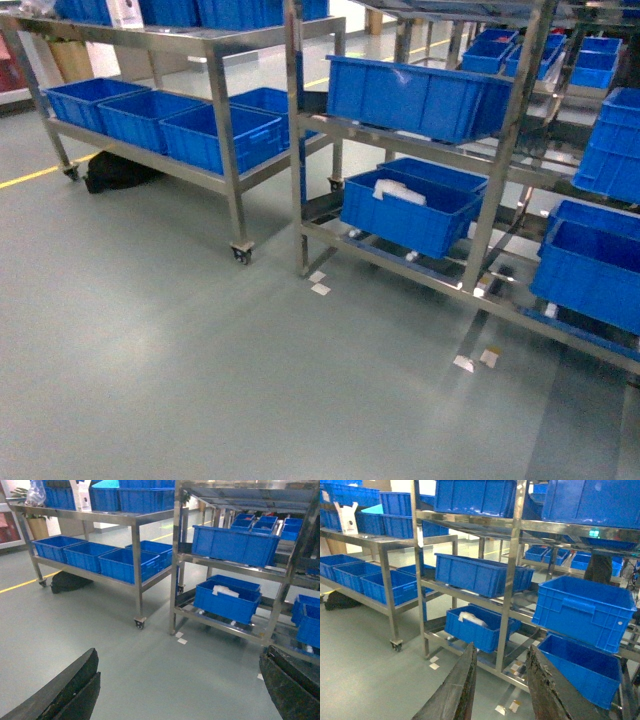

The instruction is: Pick red block from blue box to shelf

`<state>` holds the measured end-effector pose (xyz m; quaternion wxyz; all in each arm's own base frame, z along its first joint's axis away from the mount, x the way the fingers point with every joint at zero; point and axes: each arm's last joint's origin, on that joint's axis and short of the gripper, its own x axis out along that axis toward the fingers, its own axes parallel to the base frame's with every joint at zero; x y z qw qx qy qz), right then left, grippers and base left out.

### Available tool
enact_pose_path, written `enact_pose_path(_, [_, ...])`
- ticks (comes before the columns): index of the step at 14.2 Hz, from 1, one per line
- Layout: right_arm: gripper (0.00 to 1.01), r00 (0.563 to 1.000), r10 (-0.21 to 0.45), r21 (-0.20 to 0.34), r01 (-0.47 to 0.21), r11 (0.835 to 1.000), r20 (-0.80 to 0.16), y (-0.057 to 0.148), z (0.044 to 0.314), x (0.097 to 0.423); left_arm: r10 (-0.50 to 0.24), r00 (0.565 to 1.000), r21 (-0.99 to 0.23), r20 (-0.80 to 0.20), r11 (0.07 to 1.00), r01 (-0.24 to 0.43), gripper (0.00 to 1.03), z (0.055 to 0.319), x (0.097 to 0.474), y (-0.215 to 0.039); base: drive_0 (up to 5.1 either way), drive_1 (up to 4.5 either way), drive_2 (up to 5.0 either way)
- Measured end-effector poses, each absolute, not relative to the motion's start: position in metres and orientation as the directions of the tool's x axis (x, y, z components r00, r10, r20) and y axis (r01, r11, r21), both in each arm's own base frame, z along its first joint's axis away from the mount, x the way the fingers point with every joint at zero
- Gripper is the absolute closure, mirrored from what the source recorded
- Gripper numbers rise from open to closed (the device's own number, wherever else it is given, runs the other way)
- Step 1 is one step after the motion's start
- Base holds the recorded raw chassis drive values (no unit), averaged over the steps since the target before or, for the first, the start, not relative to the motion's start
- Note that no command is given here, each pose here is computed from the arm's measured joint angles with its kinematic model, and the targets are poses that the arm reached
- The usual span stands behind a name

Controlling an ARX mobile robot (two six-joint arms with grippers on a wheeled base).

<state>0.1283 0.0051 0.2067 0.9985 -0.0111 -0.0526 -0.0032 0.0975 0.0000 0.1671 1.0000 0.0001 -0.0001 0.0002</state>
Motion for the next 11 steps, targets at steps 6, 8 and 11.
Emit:
enact_pose_path(6, [0.75, 0.994, -0.005, -0.022, 0.008, 1.000, 0.105, 0.0051, 0.2067, 0.1283, 0.000, 1.000, 0.001, 0.000, 1.000, 0.000, 0.05, 0.1671, 0.0975, 0.0000, -1.5, -1.52, -1.5])
enact_pose_path(8, [0.75, 0.994, -0.005, -0.022, 0.008, 1.000, 0.105, 0.0051, 0.2067, 0.1283, 0.000, 1.000, 0.000, 0.000, 1.000, 0.000, 0.05, 0.1671, 0.0975, 0.0000, -1.5, -1.46, -1.5])
enact_pose_path(11, [0.75, 0.994, -0.005, -0.022, 0.008, 1.000, 0.105, 0.0051, 0.2067, 0.1283, 0.000, 1.000, 0.000, 0.000, 1.000, 0.000, 0.05, 0.1671, 0.0975, 0.0000, -1.5, -1.48, -1.5])
